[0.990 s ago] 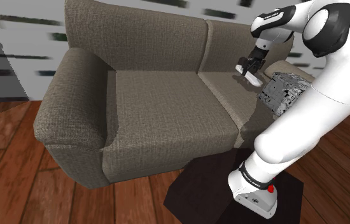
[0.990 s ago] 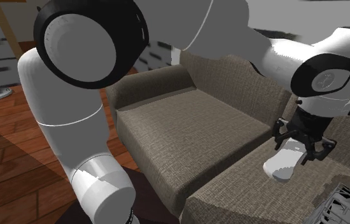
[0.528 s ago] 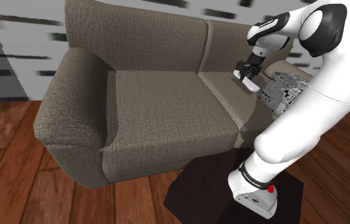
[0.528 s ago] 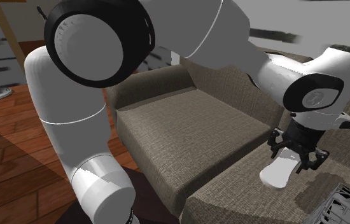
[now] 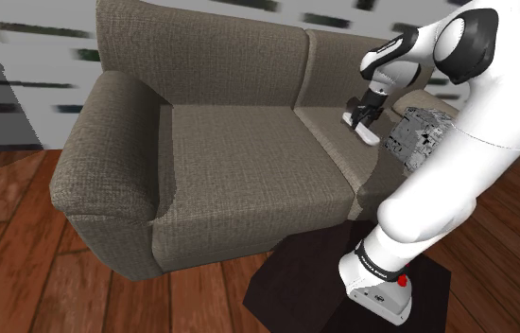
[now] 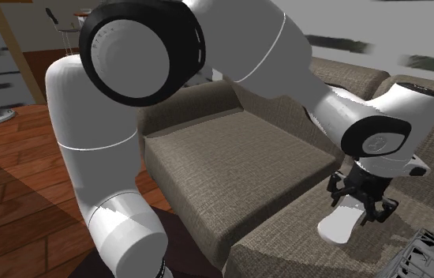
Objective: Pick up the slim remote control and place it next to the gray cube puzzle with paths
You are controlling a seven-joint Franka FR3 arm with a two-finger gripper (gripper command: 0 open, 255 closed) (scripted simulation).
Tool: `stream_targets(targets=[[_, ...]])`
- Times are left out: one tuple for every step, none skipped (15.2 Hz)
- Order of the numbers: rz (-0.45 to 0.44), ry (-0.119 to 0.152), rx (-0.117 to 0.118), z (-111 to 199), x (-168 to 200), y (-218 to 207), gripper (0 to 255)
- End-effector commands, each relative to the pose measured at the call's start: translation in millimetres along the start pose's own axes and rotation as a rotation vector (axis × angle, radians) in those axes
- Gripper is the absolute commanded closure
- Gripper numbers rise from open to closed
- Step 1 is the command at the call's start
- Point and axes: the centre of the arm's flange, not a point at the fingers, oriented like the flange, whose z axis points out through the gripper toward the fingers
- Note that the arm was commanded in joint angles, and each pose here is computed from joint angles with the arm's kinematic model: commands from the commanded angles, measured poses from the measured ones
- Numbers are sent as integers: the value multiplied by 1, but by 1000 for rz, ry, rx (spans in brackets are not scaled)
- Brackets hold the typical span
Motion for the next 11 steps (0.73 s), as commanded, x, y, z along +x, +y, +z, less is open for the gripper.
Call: stream_targets(targets=[[0,1,0,10,-1,1,255],[0,1,0,15,-1,1,255],[0,1,0,20,-1,1,255],[0,1,0,26,-1,1,255],[0,1,0,35,-1,1,255],[0,1,0,35,-1,1,255],[0,1,0,35,-1,1,255],[0,1,0,35,-1,1,255],[0,1,0,35,-1,1,255],[0,1,0,35,-1,1,255],[0,1,0,35,-1,1,255]])
